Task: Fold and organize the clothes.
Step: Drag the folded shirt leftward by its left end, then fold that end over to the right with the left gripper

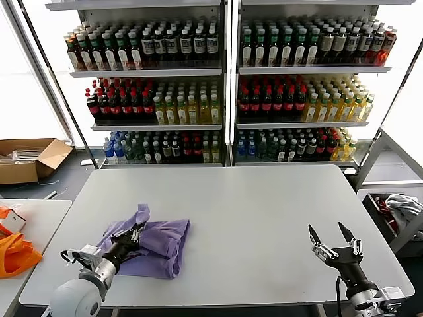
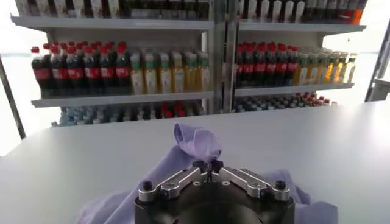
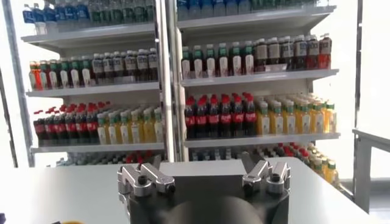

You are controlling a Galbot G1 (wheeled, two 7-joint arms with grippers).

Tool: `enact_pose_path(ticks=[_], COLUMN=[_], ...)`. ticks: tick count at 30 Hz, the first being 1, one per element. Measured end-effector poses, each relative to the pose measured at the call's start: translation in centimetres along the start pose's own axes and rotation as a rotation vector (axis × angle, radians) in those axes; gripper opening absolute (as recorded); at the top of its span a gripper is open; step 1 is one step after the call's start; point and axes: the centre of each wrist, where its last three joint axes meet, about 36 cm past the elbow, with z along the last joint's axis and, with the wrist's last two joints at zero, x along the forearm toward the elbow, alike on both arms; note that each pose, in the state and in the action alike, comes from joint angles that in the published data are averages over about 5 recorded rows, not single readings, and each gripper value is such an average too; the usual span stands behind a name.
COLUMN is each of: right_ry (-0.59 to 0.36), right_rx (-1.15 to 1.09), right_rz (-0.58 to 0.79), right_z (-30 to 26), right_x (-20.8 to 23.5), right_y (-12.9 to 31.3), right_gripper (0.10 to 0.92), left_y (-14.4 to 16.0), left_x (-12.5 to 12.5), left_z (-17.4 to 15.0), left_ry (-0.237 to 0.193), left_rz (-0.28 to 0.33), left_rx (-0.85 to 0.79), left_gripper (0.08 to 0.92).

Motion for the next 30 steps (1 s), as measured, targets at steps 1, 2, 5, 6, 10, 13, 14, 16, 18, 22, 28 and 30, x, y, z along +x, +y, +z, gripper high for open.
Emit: enact_pose_path(ticks=[1, 2, 5, 6, 10, 13, 14, 16, 18, 22, 28, 30], right_ry=[0.000, 0.000, 0.001, 0.002, 0.005, 0.006, 0.007, 0.008, 0.008, 0.006, 0.007, 0.007], right_rx=[0.001, 0.001, 0.003, 0.004, 0.006, 0.007, 0.008, 0.007, 0.006, 0.006, 0.007, 0.006], right_rz=[0.000, 0.000, -0.002, -0.002, -0.005, -0.005, -0.005, -0.005, -0.005, -0.007, -0.013, -0.015], right_z=[0.0, 0.0, 0.0, 0.0, 0.1, 0.1, 0.1, 0.1, 0.2, 0.1, 0.1, 0.1], right_x=[0.0, 0.0, -0.1, -0.1, 0.0, 0.1, 0.1, 0.1, 0.1, 0.0, -0.3, -0.4], right_y=[0.0, 0.0, 0.1, 0.1, 0.2, 0.2, 0.3, 0.3, 0.3, 0.3, 0.3, 0.4], right_gripper=[0.823, 0.823, 0.823, 0.823, 0.823, 0.823, 0.823, 0.823, 0.823, 0.823, 0.823, 0.823], left_y=[-0.4, -0.8, -1.9, -2.2, -3.1, -3.7, -3.9, -4.2, -4.5, -4.7, -4.4, -4.0], left_x=[-0.1, -0.2, -0.3, -0.3, -0.4, -0.4, -0.4, -0.3, -0.3, 0.1, 1.2, 1.7], left_z=[0.2, 0.4, 0.8, 0.9, 1.1, 1.3, 1.4, 1.5, 1.6, 1.3, -0.8, -2.1], left_ry=[0.003, 0.006, 0.013, 0.014, 0.017, 0.024, 0.027, 0.032, 0.033, 0.028, -0.017, -0.045], left_rz=[0.011, 0.020, 0.045, 0.052, 0.076, 0.090, 0.094, 0.100, 0.105, 0.119, 0.132, 0.130], left_rx=[0.002, 0.003, 0.007, 0.008, 0.006, 0.000, -0.001, -0.005, -0.009, -0.013, -0.010, -0.008], left_gripper=[0.093, 0.093, 0.093, 0.093, 0.093, 0.097, 0.100, 0.132, 0.177, 0.298, 0.472, 0.523])
